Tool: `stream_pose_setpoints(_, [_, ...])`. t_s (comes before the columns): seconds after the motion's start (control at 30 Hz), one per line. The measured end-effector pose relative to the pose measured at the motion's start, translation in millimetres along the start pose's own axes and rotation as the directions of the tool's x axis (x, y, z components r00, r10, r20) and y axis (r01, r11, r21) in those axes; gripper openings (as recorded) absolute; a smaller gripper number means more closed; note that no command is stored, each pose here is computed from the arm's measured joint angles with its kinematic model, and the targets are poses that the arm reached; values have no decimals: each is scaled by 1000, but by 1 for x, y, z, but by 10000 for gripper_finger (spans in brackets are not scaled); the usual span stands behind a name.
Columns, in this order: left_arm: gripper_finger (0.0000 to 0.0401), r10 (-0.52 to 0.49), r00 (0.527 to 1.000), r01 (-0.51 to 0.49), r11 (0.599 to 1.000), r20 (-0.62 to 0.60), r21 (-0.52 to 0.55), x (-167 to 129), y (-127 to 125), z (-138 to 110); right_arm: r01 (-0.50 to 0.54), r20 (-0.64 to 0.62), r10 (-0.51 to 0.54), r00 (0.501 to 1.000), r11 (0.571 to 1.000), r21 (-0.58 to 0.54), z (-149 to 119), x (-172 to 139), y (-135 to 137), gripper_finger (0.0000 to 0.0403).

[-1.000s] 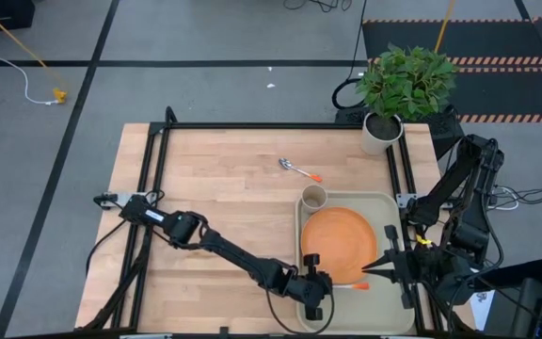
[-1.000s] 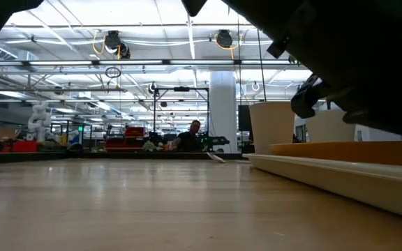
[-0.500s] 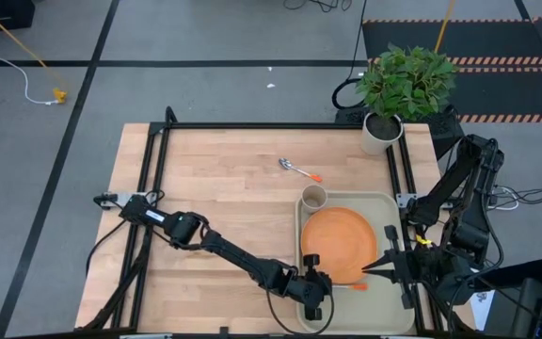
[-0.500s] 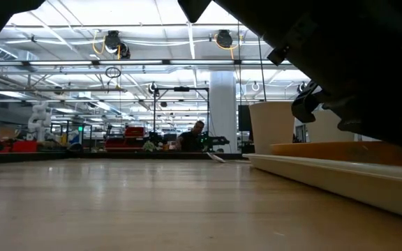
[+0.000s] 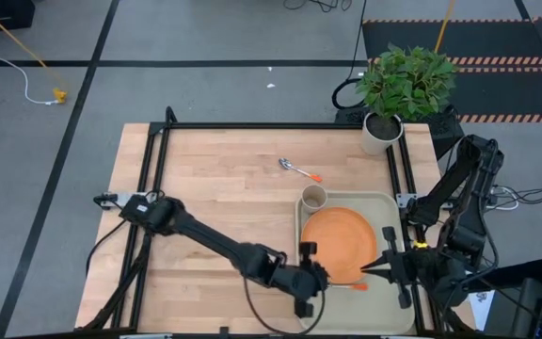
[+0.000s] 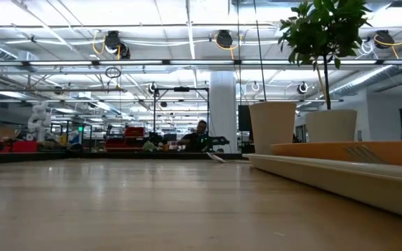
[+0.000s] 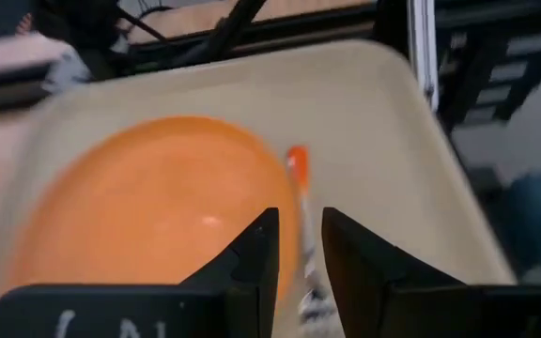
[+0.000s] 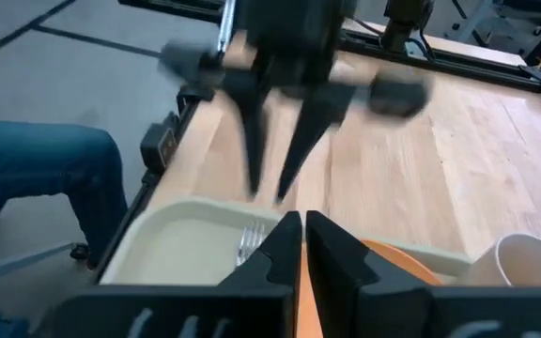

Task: Pick and place plate/cup/fork/spoon on tray
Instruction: Put the white orange spoon on the left side of the white orange fork

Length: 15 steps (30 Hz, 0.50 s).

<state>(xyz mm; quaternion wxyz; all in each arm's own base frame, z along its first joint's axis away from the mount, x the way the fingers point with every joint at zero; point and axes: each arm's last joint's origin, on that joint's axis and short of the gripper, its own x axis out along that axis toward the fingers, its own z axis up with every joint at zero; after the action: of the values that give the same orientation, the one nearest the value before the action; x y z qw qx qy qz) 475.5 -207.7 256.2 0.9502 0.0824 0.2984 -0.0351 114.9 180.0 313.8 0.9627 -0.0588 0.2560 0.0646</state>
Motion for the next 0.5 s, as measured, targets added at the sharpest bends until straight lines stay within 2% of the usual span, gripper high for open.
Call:
stream_pose_setpoints(0.07, [87,19,999,-16,996,-33,90,-19,14,8,6,-3,-6,1000,1000,-11,-2,2,0,11])
stream_pose_setpoints(0.17, [88,51,997,-40,985,-62,167,-41,38,18,22,-12,-22,1000,999,-33,-4,5,-2,11])
stream_pose_setpoints(0.37, [88,145,979,-118,977,-146,178,-57,103,22,71,-31,-73,997,996,-55,-10,15,-9,11])
stream_pose_setpoints(0.5, [88,189,944,-141,972,-270,187,-57,148,9,106,-42,-110,993,991,-87,-10,22,-15,11])
